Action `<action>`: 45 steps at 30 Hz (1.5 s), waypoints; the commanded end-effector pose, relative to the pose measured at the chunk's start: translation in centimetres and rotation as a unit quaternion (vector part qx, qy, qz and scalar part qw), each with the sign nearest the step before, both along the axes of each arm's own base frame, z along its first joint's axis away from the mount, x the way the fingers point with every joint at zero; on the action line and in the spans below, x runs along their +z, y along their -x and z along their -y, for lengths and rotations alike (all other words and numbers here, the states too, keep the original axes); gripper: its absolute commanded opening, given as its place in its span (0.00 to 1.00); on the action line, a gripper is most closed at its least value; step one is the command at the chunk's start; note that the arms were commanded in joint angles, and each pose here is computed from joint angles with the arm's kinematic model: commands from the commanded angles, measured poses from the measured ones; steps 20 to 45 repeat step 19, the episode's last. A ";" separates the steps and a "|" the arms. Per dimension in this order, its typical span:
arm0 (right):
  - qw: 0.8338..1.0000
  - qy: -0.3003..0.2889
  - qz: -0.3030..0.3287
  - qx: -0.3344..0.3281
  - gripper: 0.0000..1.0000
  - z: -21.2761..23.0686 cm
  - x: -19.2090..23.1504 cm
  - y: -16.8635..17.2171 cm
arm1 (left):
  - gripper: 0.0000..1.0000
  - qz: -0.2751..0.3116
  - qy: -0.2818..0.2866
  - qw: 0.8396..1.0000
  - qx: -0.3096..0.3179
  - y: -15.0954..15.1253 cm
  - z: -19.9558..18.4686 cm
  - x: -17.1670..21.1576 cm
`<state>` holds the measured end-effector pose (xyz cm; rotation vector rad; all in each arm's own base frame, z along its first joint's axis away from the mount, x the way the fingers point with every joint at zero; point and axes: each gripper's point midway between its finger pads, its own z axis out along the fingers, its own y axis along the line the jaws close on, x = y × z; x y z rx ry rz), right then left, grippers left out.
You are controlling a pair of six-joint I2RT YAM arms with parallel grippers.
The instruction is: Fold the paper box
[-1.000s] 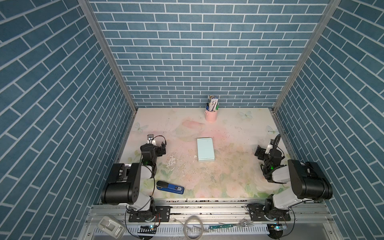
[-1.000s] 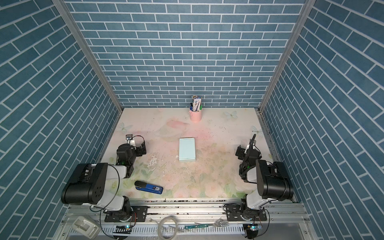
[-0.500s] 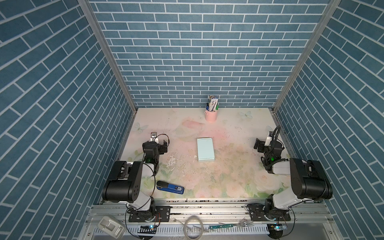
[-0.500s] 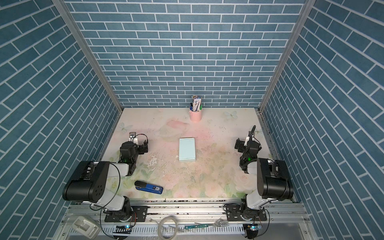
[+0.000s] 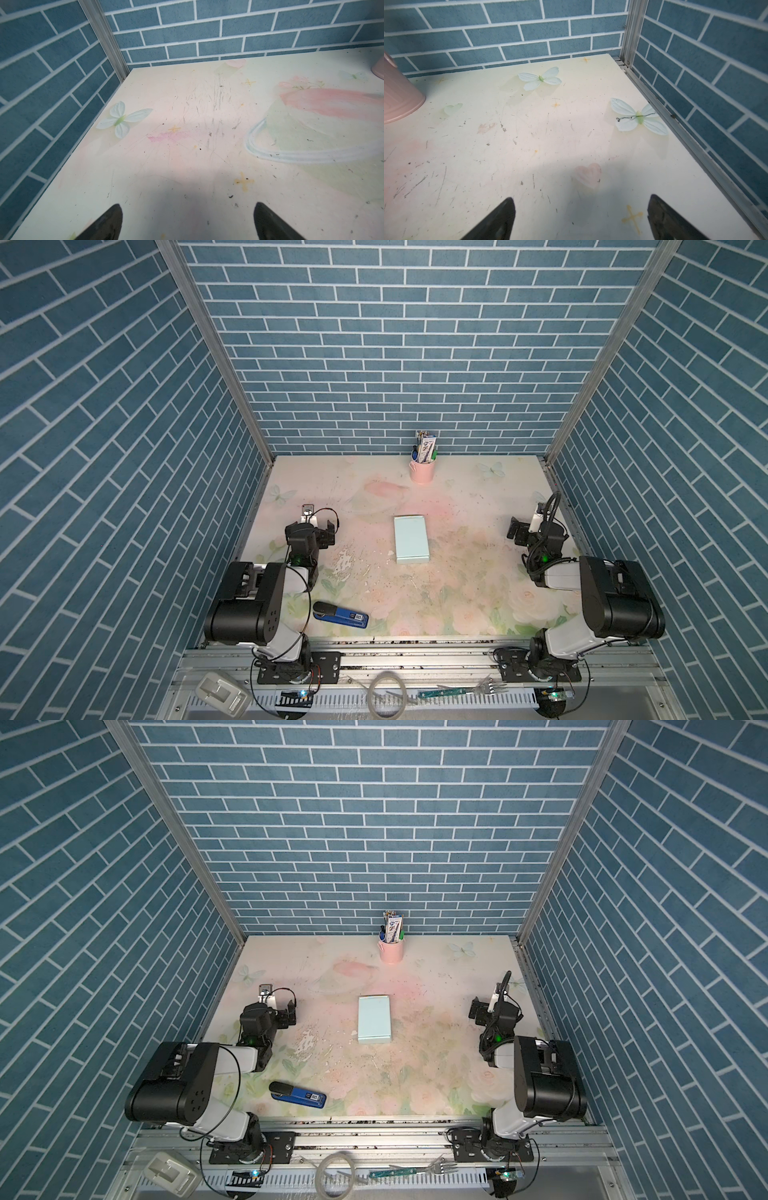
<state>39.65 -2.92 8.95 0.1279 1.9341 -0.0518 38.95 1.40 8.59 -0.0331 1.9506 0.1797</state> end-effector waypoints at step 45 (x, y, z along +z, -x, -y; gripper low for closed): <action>1.000 0.014 -0.002 0.011 0.99 -0.3 -0.1 0.2 | 1.00 0.010 -0.003 1.000 -0.017 -0.5 0.5 0.7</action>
